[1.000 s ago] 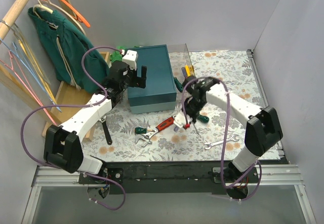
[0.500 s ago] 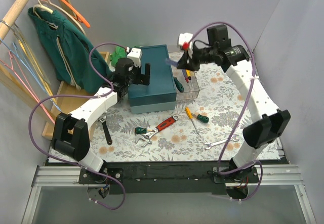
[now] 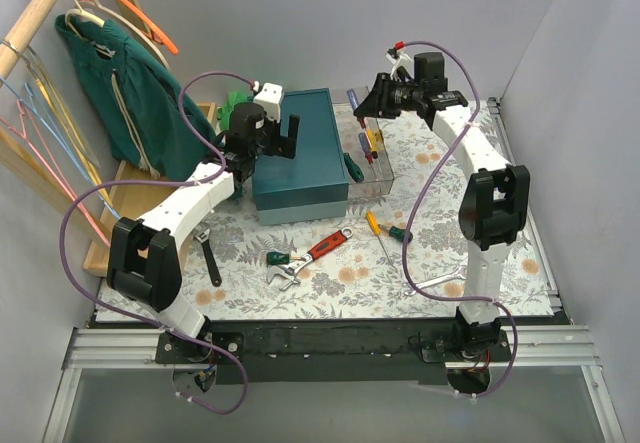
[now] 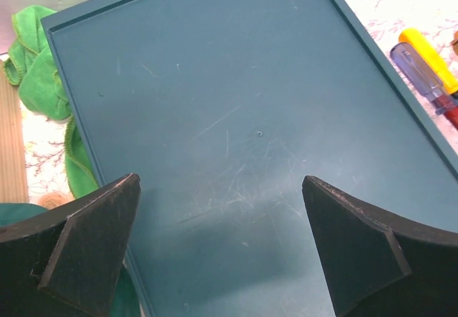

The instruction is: Sort the tools into containers

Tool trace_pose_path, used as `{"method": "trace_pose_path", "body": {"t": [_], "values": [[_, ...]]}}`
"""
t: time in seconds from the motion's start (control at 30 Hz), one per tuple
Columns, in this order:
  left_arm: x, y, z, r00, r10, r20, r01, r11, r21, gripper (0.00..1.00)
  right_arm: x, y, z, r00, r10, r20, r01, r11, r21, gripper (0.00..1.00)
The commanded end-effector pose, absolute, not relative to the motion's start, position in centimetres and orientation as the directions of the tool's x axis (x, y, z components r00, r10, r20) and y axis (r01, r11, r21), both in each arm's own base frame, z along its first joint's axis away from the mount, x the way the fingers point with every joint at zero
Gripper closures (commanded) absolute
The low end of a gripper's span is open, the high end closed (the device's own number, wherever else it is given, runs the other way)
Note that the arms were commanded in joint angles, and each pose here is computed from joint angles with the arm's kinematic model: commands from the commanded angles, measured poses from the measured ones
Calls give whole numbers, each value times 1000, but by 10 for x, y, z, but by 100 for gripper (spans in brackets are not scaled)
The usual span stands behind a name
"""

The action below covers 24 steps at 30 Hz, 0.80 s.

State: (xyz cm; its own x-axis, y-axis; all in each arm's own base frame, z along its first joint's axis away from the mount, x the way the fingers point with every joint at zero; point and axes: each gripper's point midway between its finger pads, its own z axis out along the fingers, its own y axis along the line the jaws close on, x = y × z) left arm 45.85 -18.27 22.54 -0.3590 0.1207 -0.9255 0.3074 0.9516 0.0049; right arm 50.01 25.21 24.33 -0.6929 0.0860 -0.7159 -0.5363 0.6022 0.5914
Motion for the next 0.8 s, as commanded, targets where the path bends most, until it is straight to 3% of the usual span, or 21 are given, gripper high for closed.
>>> {"method": "trace_pose_path", "body": {"t": [0.0, 0.13, 0.23, 0.3, 0.37, 0.4, 0.47, 0.5, 0.57, 0.63, 0.77], "values": [[465, -177, 240, -329, 155, -931, 297, 953, 54, 2, 511, 260, 292, -622, 144, -770, -604, 538, 589, 55], [471, -175, 240, -316, 171, -933, 285, 955, 78, 2, 502, 236, 312, -565, 103, -819, -673, 516, 529, 50], [475, -176, 240, -312, 171, -935, 280, 957, 81, 2, 480, 204, 309, -474, -20, -880, -756, 522, 396, 50], [477, -178, 240, -312, 164, -936, 282, 957, 74, 2, 461, 181, 295, -296, -206, -933, -836, 527, 149, 50], [478, -182, 237, -320, 150, -935, 291, 955, 53, 2, 429, 163, 293, -185, -344, -921, -855, 518, -21, 50], [478, -184, 238, -321, 142, -936, 295, 954, 43, 2, 411, 153, 245, -144, -453, -880, -883, 460, -92, 48], [479, -186, 232, -336, 127, -933, 294, 955, 24, 2, 379, 141, 235, -43, -541, -840, -889, 404, -215, 47], [480, -187, 230, -340, 122, -933, 295, 955, 17, 2, 358, 135, 201, -29, -594, -804, -909, 349, -225, 46], [481, -189, 226, -348, 112, -931, 294, 956, 5, 2, 339, 124, 190, 16, -643, -766, -893, 335, -300, 42], [484, -192, 227, -345, 104, -933, 297, 955, -3, 2, 319, 117, 157, -1, -674, -739, -901, 321, -291, 33], [486, -193, 228, -343, 98, -934, 295, 955, -8, 2, 296, 114, 125, -24, -704, -710, -928, 280, -246, 30]]}}
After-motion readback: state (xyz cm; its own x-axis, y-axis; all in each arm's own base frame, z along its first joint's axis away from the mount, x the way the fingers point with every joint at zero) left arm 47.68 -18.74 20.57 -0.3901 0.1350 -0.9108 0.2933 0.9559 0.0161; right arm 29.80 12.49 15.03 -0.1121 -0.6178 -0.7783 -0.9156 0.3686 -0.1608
